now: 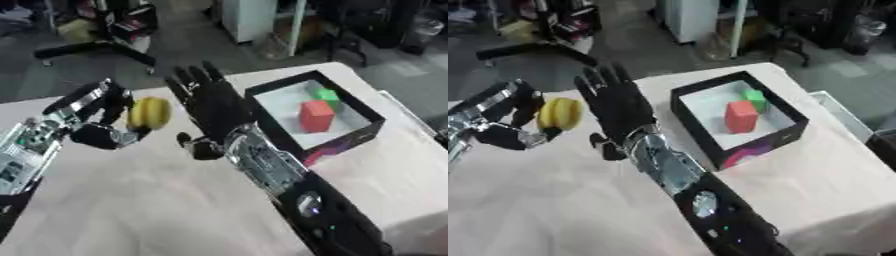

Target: Pick up the objects with one hand, pass them to the other hand, and then place them into the box on the other side of the table.

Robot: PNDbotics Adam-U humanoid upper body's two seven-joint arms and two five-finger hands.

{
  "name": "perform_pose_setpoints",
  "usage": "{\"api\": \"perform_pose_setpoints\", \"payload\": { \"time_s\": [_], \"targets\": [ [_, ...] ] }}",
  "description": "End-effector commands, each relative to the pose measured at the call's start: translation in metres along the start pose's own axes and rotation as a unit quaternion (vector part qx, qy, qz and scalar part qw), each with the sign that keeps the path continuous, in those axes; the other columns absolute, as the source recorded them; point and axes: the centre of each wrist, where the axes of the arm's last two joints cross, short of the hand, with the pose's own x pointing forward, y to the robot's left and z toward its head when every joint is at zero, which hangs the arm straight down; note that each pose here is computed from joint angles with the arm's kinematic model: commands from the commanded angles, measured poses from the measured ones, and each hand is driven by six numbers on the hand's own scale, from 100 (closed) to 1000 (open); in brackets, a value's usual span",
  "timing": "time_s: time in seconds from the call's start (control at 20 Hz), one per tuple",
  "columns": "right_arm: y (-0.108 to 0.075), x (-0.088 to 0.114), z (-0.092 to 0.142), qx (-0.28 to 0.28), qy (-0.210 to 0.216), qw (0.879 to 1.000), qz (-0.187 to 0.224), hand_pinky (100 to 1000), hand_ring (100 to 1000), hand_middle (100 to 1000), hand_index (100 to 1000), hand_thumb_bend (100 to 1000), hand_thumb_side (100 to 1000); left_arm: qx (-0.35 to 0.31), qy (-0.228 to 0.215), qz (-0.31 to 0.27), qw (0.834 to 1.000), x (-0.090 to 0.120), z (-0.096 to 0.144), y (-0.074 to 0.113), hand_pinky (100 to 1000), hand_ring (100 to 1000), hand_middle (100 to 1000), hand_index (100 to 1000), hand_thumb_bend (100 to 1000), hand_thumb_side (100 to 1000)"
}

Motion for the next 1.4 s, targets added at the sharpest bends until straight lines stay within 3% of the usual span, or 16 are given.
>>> {"api": "perform_pose_setpoints", "payload": {
  "time_s": [0.05, 0.55, 0.75, 1.1, 1.4],
  "targets": [
    [-0.006, -0.001, -0.004, -0.015, 0.008, 1.0, 0.003, 1000, 933, 958, 1000, 385, 392, -0.014, -0.023, 0.011, 1.0, 0.019, -0.005, 0.015, 111, 100, 100, 127, 315, 100],
    [-0.002, 0.003, -0.005, -0.015, -0.004, 1.0, -0.012, 1000, 914, 923, 980, 300, 327, -0.074, -0.044, 0.094, 0.992, 0.033, -0.005, 0.033, 113, 100, 100, 128, 316, 100],
    [-0.002, 0.004, -0.005, -0.029, -0.003, 0.999, -0.014, 980, 859, 862, 925, 197, 235, -0.094, -0.055, 0.124, 0.986, 0.035, -0.006, 0.038, 113, 100, 100, 128, 315, 100],
    [-0.004, 0.006, -0.005, -0.079, -0.003, 0.997, -0.02, 847, 818, 819, 904, 210, 244, -0.114, -0.06, 0.179, 0.975, 0.034, -0.004, 0.04, 113, 100, 100, 128, 313, 100],
    [-0.001, 0.005, -0.006, -0.085, 0.001, 0.996, -0.02, 860, 821, 827, 936, 298, 311, -0.112, -0.046, 0.226, 0.967, 0.024, 0.011, 0.046, 114, 100, 100, 128, 305, 100]
  ]
}}
